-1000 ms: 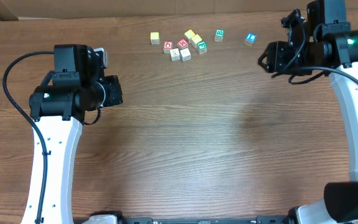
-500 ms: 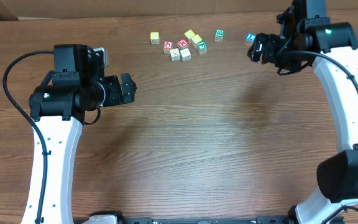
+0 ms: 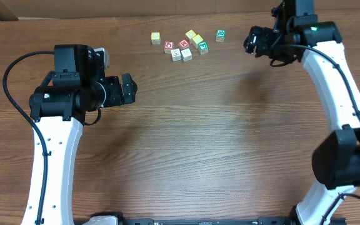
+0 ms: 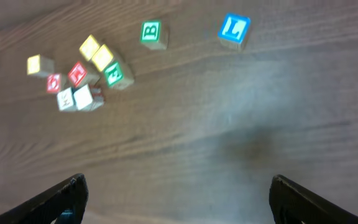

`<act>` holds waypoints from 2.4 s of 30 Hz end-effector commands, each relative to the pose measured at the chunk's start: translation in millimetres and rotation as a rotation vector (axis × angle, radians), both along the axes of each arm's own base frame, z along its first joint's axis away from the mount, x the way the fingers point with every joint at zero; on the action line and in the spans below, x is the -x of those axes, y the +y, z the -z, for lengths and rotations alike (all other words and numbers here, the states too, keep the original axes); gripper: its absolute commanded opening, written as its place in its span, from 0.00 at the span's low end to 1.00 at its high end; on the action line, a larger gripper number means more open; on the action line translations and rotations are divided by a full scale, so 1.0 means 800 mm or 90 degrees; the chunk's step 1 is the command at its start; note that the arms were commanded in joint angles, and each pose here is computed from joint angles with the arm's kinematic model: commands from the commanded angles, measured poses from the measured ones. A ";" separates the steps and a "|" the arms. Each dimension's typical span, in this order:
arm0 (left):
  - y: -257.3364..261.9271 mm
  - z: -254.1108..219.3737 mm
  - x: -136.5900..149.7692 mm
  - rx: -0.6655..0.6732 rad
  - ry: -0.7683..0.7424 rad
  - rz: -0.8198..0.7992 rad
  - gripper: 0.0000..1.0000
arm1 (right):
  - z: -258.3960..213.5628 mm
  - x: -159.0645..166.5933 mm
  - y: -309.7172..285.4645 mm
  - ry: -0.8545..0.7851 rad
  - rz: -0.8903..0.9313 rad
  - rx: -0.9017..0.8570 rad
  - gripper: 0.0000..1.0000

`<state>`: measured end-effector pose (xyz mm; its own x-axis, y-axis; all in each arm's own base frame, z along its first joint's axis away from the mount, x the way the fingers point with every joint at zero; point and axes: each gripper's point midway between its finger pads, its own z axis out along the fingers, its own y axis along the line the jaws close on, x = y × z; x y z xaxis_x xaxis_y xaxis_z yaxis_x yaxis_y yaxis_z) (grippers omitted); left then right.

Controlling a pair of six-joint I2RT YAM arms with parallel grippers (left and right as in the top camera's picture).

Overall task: Flip 5 blocks
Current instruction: 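Raise both arms and move the right gripper toward the blue-letter block, then close the right gripper on the blue 'L' block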

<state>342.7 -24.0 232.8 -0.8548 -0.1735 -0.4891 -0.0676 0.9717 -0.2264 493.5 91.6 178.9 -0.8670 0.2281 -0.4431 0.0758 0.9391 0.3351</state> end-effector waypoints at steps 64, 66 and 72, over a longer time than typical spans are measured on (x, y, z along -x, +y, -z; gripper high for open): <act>-0.001 -0.010 -0.005 -0.002 -0.015 0.005 1.00 | 0.185 -0.183 -0.035 -0.179 0.202 0.063 0.46; -0.001 -0.010 -0.005 -0.002 -0.015 0.005 1.00 | 0.183 -0.185 -0.035 -0.185 0.203 0.062 0.42; -0.001 -0.010 -0.005 -0.002 -0.015 0.005 1.00 | 0.186 -0.181 -0.037 -0.175 0.205 0.069 0.42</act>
<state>342.7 -24.0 232.8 -0.8548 -0.1735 -0.4891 -0.0676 0.9717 -0.2264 633.0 61.8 25.1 -0.6194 0.4151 -0.6664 0.2927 0.9097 0.2945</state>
